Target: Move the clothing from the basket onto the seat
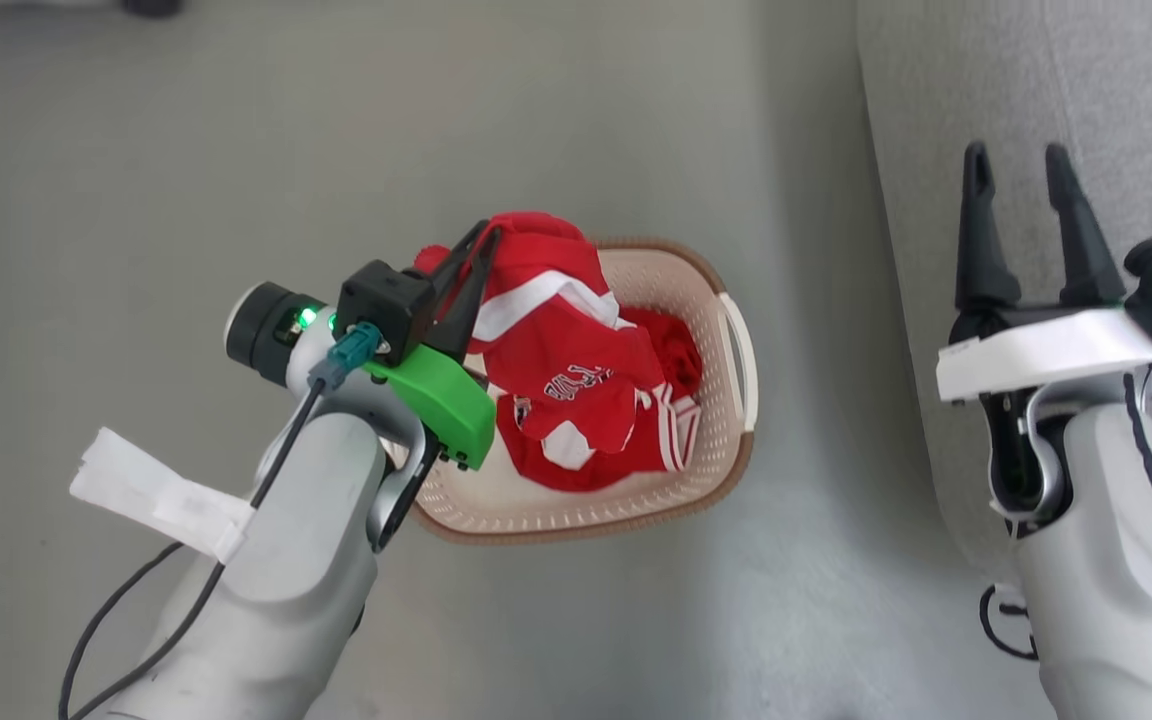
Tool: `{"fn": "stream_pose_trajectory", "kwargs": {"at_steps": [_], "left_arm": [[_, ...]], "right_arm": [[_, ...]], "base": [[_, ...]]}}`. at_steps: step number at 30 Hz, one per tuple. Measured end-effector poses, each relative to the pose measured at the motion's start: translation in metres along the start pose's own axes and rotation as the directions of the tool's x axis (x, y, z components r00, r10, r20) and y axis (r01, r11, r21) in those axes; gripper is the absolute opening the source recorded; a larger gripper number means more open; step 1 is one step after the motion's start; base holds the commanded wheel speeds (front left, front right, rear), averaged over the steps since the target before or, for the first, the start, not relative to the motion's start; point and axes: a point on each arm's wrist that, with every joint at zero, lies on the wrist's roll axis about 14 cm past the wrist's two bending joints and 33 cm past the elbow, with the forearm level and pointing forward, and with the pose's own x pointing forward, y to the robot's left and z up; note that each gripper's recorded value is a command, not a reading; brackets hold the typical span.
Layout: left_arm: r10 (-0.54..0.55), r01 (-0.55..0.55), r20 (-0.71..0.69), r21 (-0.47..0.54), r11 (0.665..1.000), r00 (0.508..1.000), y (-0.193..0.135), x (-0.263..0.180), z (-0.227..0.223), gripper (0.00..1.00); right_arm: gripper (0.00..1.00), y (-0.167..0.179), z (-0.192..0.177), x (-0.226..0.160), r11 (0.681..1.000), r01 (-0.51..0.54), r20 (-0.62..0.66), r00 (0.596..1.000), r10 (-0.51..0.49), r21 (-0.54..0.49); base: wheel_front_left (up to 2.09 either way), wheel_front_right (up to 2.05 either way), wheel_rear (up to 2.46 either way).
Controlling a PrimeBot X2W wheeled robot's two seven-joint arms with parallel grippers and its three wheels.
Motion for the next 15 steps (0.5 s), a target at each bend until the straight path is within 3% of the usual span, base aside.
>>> {"fn": "stream_pose_trajectory", "kwargs": {"at_steps": [15], "left_arm": [[0.016, -0.022, 0.077, 0.086, 0.996, 0.997, -0.018, -0.039, 0.051, 0.0]], "right_arm": [[1.0, 0.025, 0.013, -0.046, 0.998, -0.064, -0.006, 0.998, 0.064, 0.017]], "base": [[0.0, 0.0, 0.0]]}}
